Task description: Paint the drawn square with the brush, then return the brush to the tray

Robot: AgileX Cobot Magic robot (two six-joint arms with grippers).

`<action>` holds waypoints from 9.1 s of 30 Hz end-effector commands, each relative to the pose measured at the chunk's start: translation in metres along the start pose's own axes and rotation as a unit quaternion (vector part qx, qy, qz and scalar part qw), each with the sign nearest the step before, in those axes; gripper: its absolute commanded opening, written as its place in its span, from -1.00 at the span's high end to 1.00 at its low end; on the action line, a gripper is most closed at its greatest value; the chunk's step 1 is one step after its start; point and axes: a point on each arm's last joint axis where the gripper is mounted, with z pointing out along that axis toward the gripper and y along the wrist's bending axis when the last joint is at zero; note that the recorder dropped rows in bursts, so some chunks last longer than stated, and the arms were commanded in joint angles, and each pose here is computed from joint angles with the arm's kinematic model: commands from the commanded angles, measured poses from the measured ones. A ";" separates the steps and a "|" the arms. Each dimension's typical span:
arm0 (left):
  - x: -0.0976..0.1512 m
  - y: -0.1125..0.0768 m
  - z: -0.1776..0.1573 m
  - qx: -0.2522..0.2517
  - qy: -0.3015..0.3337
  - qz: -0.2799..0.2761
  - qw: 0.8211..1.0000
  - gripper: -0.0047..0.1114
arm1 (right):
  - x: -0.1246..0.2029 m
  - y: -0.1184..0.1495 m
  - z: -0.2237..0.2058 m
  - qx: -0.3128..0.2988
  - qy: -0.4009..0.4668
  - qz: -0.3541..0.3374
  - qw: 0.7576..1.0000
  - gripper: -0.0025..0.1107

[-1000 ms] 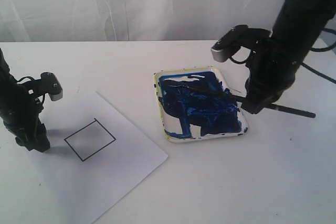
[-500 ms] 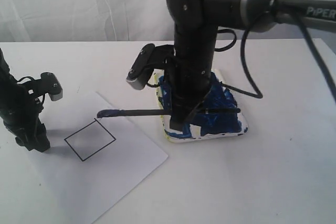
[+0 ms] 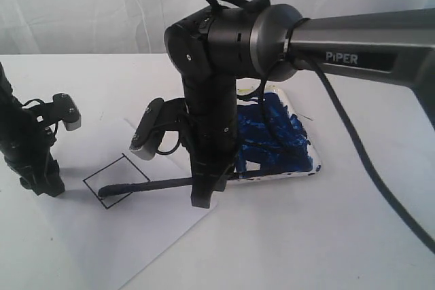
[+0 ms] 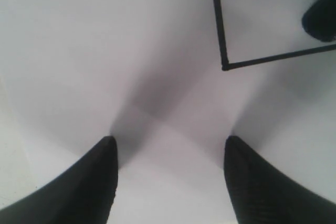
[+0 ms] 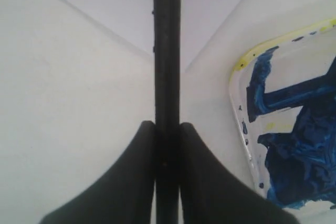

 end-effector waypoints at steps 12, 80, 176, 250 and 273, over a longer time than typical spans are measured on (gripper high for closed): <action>0.008 -0.005 0.014 0.028 0.025 -0.002 0.999 -0.18 | -0.013 -0.004 -0.002 0.024 -0.067 0.030 0.997 0.96; 0.006 -0.005 0.014 0.030 0.019 -0.009 0.999 -0.18 | -0.005 0.000 0.020 -0.015 0.020 0.036 0.999 0.96; 0.006 -0.005 0.014 0.029 0.018 -0.009 0.999 -0.18 | 0.026 0.014 -0.004 0.006 0.029 0.053 0.998 0.96; 0.006 -0.005 0.014 0.030 0.019 -0.009 0.999 -0.18 | -0.009 -0.007 0.039 -0.077 -0.040 0.082 0.993 0.96; 0.006 -0.005 0.014 0.030 0.019 -0.010 0.999 -0.18 | -0.001 -0.024 0.054 0.009 0.013 0.140 0.990 0.96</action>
